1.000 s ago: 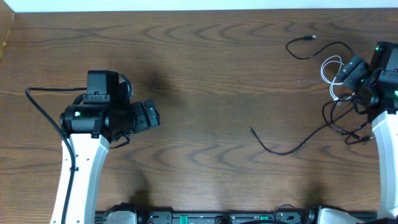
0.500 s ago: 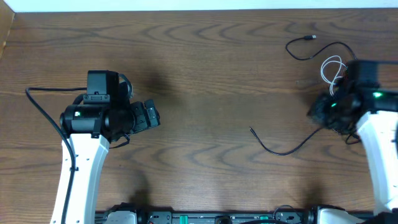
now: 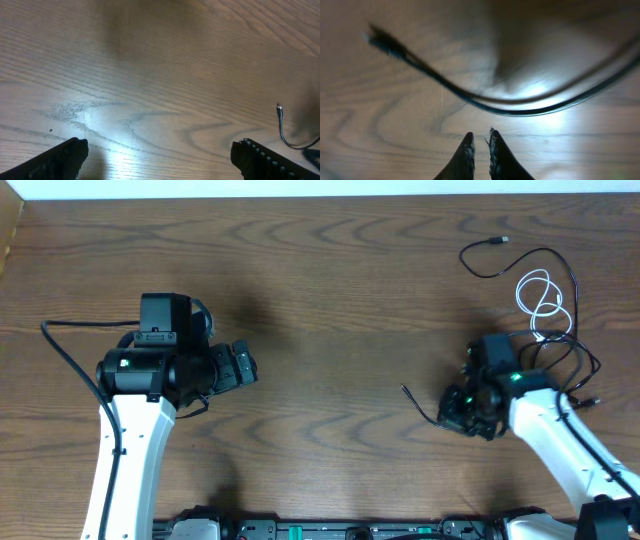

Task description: Untangle cables

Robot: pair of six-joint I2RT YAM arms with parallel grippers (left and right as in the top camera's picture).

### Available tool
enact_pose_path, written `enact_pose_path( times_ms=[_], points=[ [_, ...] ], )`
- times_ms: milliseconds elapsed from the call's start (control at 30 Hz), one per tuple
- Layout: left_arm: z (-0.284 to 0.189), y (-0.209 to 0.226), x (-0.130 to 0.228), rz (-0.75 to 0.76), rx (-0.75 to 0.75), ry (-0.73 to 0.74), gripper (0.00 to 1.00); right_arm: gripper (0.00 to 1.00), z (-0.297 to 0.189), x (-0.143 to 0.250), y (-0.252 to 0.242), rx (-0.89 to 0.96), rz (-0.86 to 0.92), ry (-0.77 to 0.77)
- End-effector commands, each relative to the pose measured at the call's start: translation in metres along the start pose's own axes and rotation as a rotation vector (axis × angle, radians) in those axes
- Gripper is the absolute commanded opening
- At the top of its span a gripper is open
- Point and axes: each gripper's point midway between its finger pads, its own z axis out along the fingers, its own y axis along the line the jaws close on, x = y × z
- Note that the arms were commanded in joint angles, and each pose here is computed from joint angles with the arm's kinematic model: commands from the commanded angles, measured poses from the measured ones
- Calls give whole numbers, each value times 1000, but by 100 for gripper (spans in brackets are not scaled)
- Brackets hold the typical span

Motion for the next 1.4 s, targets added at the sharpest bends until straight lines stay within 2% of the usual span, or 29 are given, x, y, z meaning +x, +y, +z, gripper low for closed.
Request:
enact_pose_path(
  times_ms=[0, 233, 533, 733, 967, 1067, 1200, 1233, 1267, 1367],
  points=[
    [-3, 1, -2, 7, -4, -11, 98, 9, 12, 21, 7, -31, -21, 58],
    [-3, 1, -2, 8, -4, -12, 98, 8, 28, 20, 10, -34, -90, 1],
    [-3, 1, -2, 7, -4, -11, 98, 4, 29, 6, -11, 77, -44, -82],
    [-3, 0, -3, 8, -4, -12, 98, 7, 24, -18, -25, 173, -39, -213],
    [-3, 1, -2, 7, -4, -11, 98, 2, 18, -34, -32, 228, -38, -297],
    [-3, 1, -2, 8, -4, -12, 98, 14, 17, -37, -34, 238, -38, -317],
    [-3, 1, -2, 8, -4, -12, 98, 38, 18, -37, -28, 213, -40, -311],
    [-3, 1, -2, 8, -4, -12, 98, 50, 19, -36, -26, 199, -42, -306],
    [-3, 1, -2, 8, -4, -12, 98, 99, 20, -35, -23, 182, -43, -295],
    [-3, 1, -2, 8, -4, -12, 98, 99, 22, -32, -16, 140, -46, -273]
  ],
)
